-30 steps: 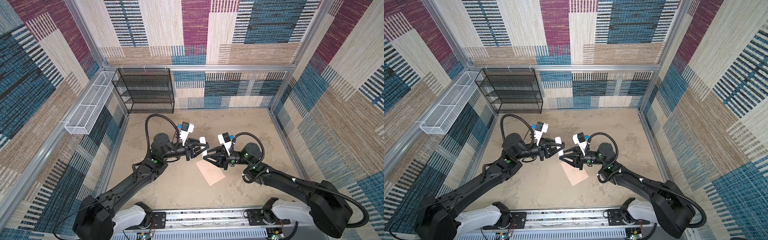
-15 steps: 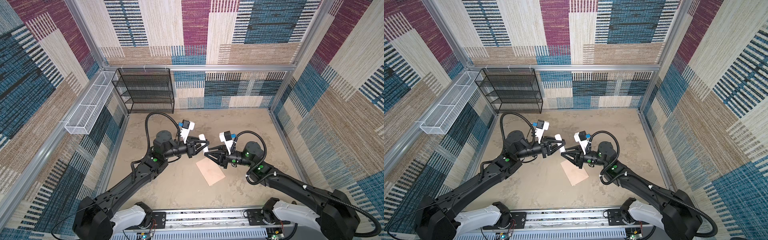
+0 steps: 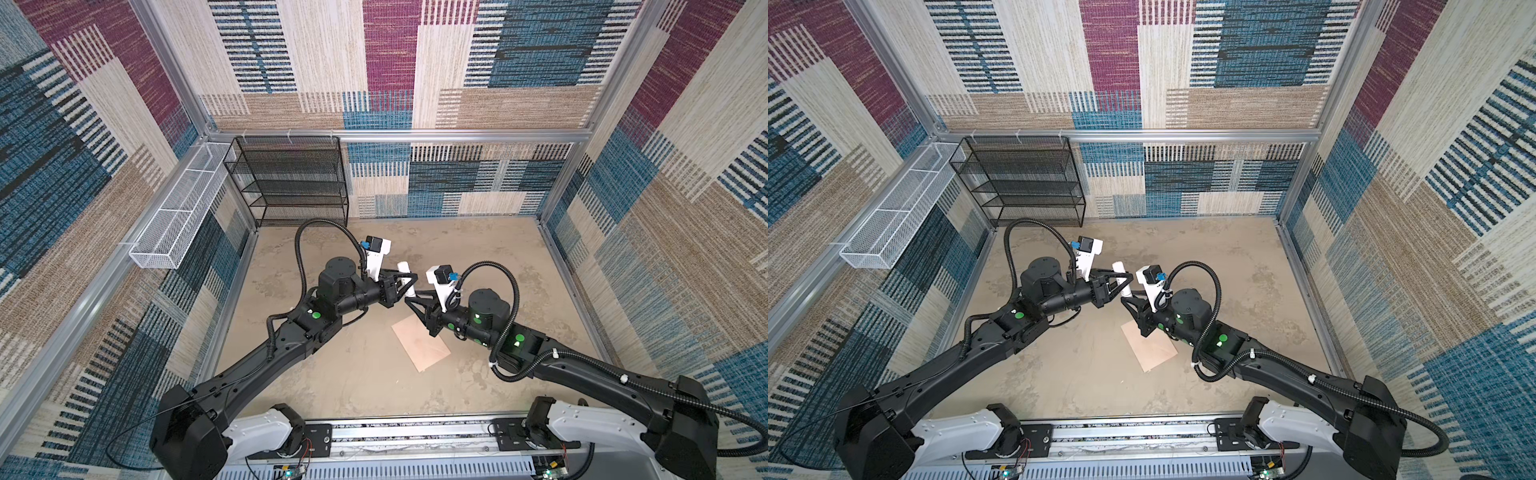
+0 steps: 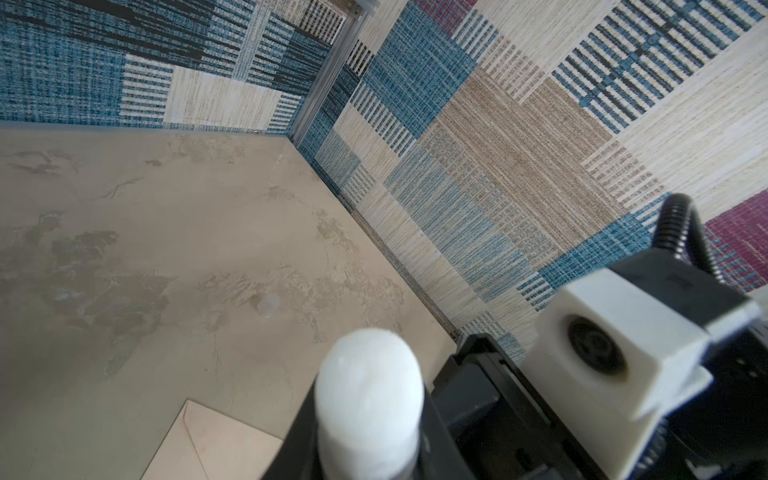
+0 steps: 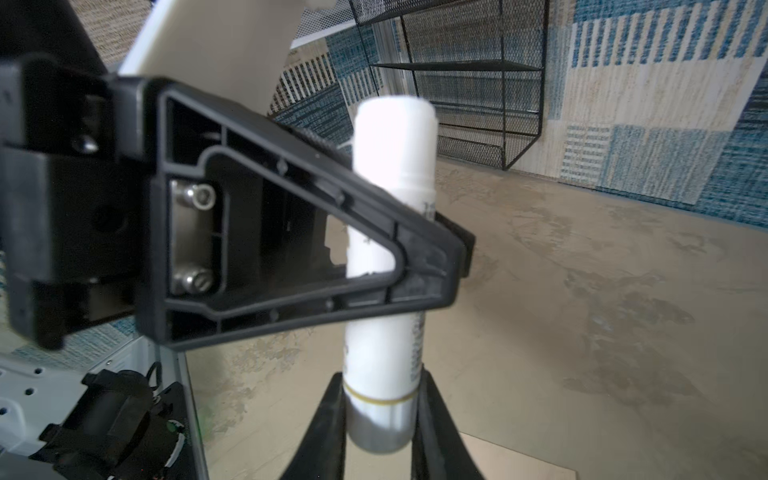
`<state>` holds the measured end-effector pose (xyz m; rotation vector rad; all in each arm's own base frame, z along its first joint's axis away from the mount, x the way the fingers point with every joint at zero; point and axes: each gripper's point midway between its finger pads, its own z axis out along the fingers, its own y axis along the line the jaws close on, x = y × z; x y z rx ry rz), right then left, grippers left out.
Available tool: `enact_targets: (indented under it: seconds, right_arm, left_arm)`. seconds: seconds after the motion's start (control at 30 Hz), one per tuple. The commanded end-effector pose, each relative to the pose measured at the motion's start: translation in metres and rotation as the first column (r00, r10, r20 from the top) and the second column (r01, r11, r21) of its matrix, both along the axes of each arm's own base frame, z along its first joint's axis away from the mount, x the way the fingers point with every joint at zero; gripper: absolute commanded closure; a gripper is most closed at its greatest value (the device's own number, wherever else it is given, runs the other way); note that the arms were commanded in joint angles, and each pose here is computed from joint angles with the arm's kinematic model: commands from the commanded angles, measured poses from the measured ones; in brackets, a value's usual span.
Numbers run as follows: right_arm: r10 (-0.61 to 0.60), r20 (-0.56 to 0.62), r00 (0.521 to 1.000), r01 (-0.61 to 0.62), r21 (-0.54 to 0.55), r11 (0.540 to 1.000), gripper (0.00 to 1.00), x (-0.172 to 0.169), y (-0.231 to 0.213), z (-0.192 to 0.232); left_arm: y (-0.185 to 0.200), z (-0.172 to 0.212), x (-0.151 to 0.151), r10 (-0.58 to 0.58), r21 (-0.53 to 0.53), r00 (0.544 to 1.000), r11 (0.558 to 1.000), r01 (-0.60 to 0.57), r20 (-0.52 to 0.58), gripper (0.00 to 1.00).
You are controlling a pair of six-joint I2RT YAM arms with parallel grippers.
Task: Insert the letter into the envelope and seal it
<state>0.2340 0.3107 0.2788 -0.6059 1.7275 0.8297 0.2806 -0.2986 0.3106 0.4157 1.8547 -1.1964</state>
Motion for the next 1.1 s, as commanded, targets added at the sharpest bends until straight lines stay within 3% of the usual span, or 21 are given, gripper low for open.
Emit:
enact_targets:
  seconds: [0.0,0.4,0.73,0.93,1.07]
  right_arm:
    - [-0.009,0.162,0.987,-0.007,0.099,0.995,0.92,-0.003,0.01,0.053]
    - [-0.099,0.157,0.983,0.104,-0.02,0.994,0.82,0.003,0.035,0.036]
    - [0.043,0.192,0.98,-0.036,-0.042,0.998,0.46,-0.021,0.018,0.03]
    - [0.217,0.147,0.965,-0.223,0.027,0.974,0.41,-0.027,-0.011,0.025]
    - [0.381,0.124,0.916,-0.392,0.087,0.916,0.42,-0.037,-0.016,0.022]
  left_arm:
    - [0.018,-0.024,0.02,0.152,0.095,0.988,0.984,-0.15,-0.019,1.0]
    - [0.012,-0.027,0.028,0.185,0.056,0.981,0.982,-0.182,-0.052,1.0]
    - [0.024,-0.007,0.021,0.174,0.075,0.984,0.981,-0.176,0.036,1.0]
    - [0.022,0.021,0.001,0.006,0.009,0.997,1.0,-0.007,0.072,1.0]
    - [0.011,0.036,-0.023,-0.18,-0.066,0.977,0.98,0.189,0.114,1.0]
